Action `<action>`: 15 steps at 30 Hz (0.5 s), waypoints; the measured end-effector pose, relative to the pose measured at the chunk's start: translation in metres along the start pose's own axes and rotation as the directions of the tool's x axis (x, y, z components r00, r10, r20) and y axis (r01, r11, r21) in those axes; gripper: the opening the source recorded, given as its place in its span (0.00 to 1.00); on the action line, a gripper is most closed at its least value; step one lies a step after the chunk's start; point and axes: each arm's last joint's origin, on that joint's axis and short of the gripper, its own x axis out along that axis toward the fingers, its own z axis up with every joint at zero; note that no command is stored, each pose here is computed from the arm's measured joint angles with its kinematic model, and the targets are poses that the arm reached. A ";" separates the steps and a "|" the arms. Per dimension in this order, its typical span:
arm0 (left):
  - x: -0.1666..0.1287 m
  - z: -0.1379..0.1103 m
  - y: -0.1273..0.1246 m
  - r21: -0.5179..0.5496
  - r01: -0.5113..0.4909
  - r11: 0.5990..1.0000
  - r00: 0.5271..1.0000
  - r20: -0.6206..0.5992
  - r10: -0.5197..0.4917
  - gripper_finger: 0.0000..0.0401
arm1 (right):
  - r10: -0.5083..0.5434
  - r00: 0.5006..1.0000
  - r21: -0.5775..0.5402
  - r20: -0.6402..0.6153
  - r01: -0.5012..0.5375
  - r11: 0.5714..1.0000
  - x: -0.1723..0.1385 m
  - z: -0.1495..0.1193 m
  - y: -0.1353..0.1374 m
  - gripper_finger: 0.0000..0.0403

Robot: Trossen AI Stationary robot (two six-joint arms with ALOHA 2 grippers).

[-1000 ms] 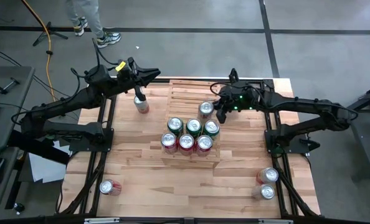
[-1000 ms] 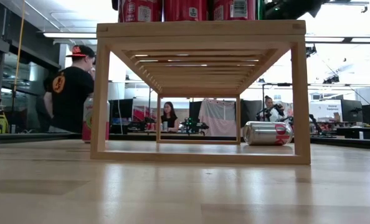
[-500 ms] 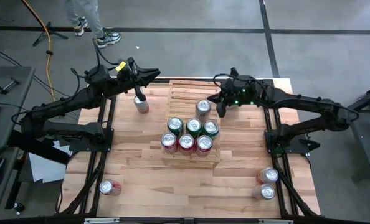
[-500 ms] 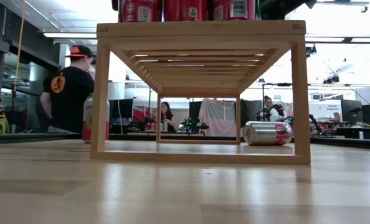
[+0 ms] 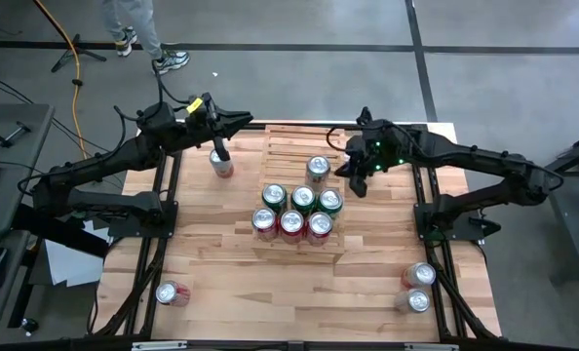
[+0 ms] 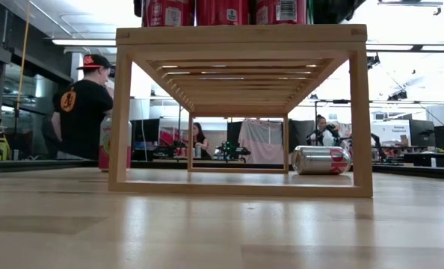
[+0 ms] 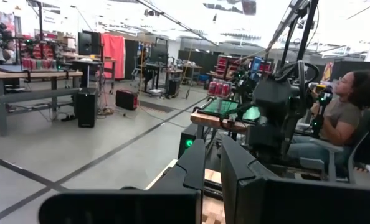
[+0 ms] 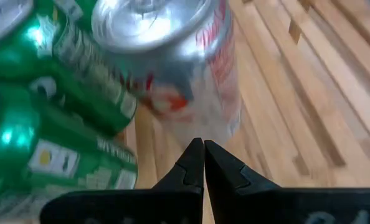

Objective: Place canned beverage on shelf
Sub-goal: Put the top left red-silver soda can on the shelf

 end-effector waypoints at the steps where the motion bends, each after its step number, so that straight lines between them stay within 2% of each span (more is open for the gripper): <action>1: 0.000 0.000 0.000 0.001 0.000 1.000 1.000 0.001 0.000 0.00 | 0.003 1.000 -0.005 0.017 -0.003 1.000 0.001 0.002 0.000 0.00; 15: 0.000 0.000 0.000 -0.011 0.000 1.000 1.000 -0.001 0.000 0.00 | 0.052 0.996 -0.040 0.078 -0.049 0.998 0.026 0.014 -0.002 0.00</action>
